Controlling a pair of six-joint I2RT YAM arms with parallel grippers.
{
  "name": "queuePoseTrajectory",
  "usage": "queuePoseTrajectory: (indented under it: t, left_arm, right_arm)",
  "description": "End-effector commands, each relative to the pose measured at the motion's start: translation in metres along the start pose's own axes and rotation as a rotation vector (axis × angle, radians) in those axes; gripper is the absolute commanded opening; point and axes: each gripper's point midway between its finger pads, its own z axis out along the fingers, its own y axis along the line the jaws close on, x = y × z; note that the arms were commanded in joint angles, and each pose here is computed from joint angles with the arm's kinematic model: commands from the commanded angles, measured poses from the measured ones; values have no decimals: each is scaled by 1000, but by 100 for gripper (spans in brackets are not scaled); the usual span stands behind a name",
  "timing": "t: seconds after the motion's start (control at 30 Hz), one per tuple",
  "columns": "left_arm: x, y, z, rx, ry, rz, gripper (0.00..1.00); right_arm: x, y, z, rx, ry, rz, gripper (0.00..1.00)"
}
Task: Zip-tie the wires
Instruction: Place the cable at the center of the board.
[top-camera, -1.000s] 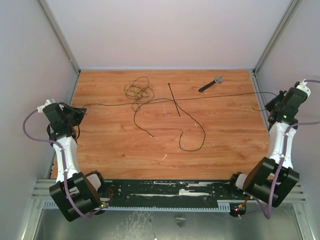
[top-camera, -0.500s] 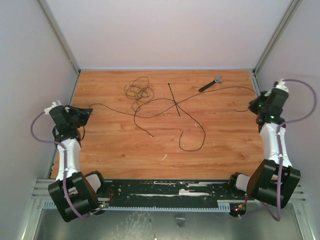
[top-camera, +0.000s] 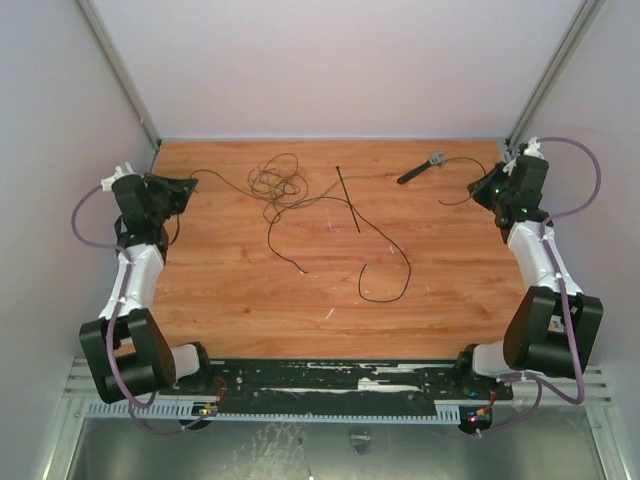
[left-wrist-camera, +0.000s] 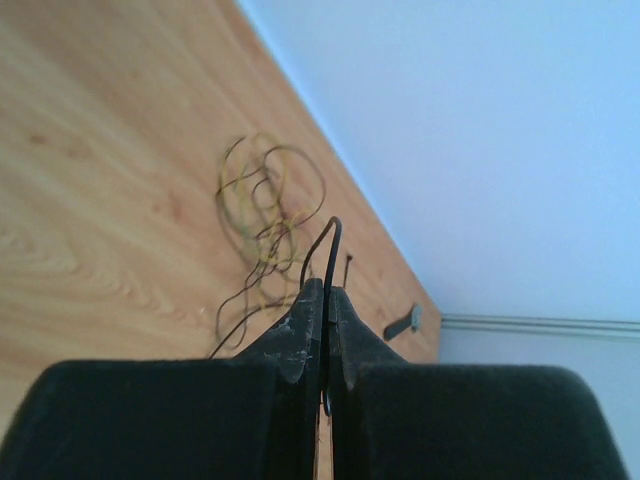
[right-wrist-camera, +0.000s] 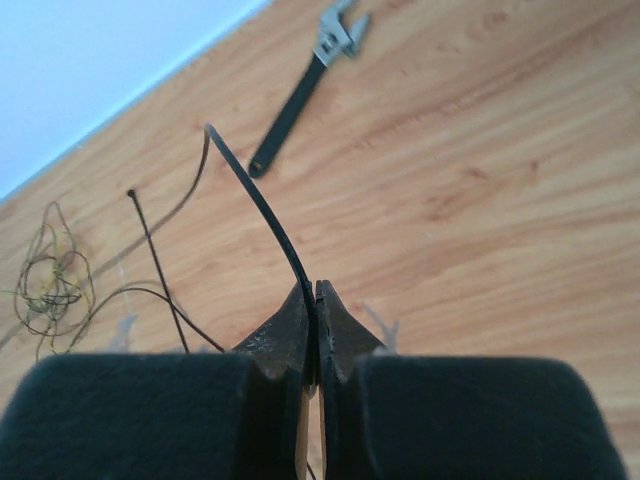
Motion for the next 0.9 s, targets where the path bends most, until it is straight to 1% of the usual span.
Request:
queuePoseTrajectory:
  t: [0.0,0.1,0.27,0.33,0.43,0.67,0.87]
  left_arm:
    - [-19,-30,13,58,-88,15,0]
    - [5,-10,20,12,-59,11,0]
    - [73,43,27,-65,44,-31,0]
    - [98,57,26,-96,75,-33,0]
    - [122,66,23,-125,98,-19,0]
    - [144,75,9,-152,101,-15,0]
    - [136,90,-2,-202,36,-14,0]
  right_arm:
    - [-18,25,7,-55,-61,7,0]
    - [13,13,18,-15,3,-9,0]
    - [78,-2,31,9,132,-8,0]
    - [96,-1,33,10,169,-21,0]
    - [113,-1,31,18,198,-44,0]
    - [142,1,20,15,256,-88,0]
    - [162,-6,12,34,320,-131,0]
